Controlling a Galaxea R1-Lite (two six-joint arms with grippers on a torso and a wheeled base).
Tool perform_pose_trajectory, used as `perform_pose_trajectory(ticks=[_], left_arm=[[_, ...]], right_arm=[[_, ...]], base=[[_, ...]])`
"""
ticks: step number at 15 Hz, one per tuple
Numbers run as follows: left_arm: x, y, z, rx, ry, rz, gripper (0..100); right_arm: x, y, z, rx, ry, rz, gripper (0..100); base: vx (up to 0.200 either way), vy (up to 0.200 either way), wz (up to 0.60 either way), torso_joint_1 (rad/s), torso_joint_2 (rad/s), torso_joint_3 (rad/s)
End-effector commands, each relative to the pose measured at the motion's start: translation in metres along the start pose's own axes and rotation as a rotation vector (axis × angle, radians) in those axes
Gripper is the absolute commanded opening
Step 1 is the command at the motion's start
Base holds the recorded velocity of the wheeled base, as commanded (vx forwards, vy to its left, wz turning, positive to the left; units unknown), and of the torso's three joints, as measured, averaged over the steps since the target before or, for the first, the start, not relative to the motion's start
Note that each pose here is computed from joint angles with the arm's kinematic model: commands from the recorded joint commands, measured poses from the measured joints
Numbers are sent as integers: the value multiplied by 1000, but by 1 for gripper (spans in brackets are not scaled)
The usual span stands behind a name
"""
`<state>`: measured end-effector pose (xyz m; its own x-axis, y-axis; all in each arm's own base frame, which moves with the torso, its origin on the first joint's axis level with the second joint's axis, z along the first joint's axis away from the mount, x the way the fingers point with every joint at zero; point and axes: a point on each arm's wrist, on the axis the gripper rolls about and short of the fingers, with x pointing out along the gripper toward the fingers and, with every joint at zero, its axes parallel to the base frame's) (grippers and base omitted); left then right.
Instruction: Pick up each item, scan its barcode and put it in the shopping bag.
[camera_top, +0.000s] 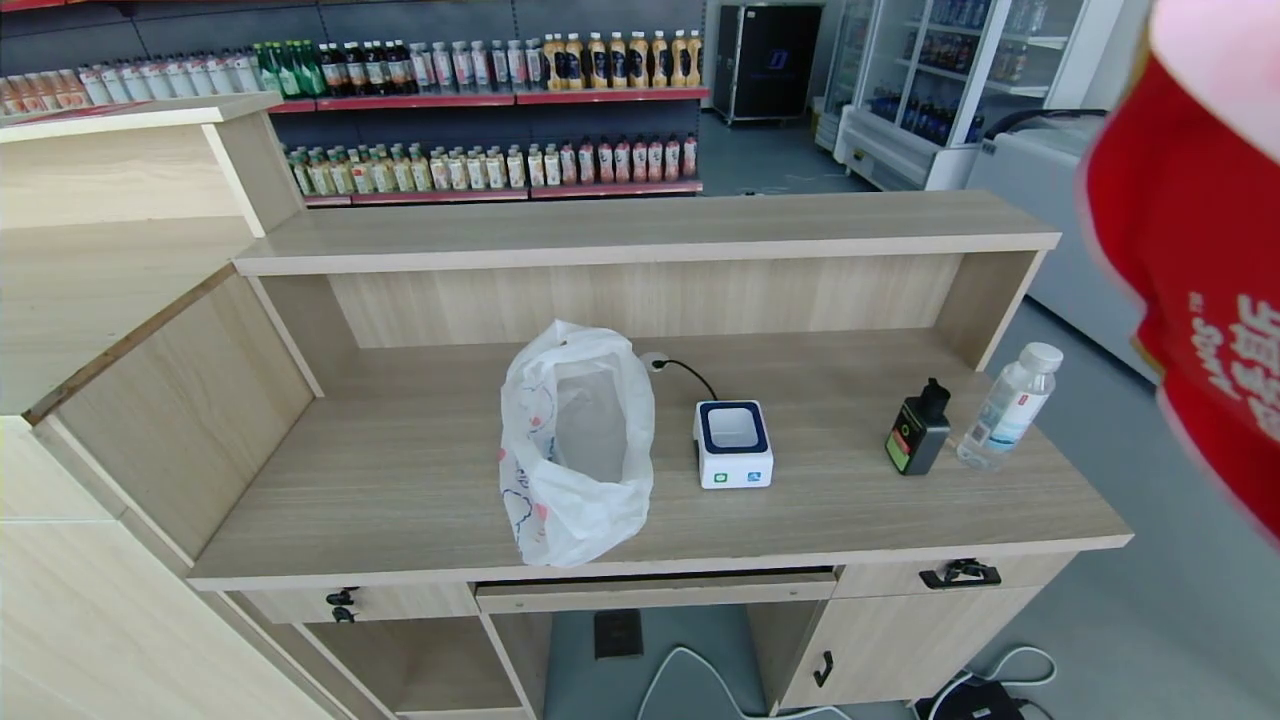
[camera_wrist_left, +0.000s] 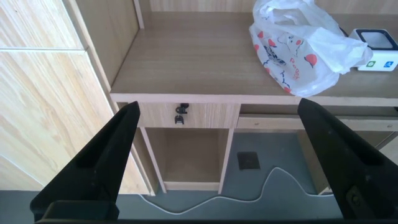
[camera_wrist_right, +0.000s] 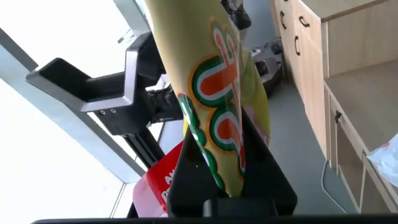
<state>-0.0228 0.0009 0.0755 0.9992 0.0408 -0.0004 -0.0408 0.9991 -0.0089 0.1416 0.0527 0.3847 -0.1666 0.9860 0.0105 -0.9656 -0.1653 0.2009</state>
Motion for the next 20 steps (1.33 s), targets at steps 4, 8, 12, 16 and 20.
perform_pose_trajectory(ticks=[4,8,12,16,20], left_arm=[[0,0,0,0,0,1,100],[0,0,0,0,0,1,100],[0,0,0,0,0,1,100],[0,0,0,0,0,1,100],[0,0,0,0,0,1,100]], right_arm=[[8,-28,-6,45,23,62,0],[13,-43,-16,22,26,79,0],[14,-43,-18,30,26,82,0],[22,-43,-19,34,7,43,0],[4,-45,-27,-34,-68,-251,0]], base=[[0,0,0,0,0,0],[0,0,0,0,0,0],[0,0,0,0,0,0],[0,0,0,0,0,0],[0,0,0,0,0,0]])
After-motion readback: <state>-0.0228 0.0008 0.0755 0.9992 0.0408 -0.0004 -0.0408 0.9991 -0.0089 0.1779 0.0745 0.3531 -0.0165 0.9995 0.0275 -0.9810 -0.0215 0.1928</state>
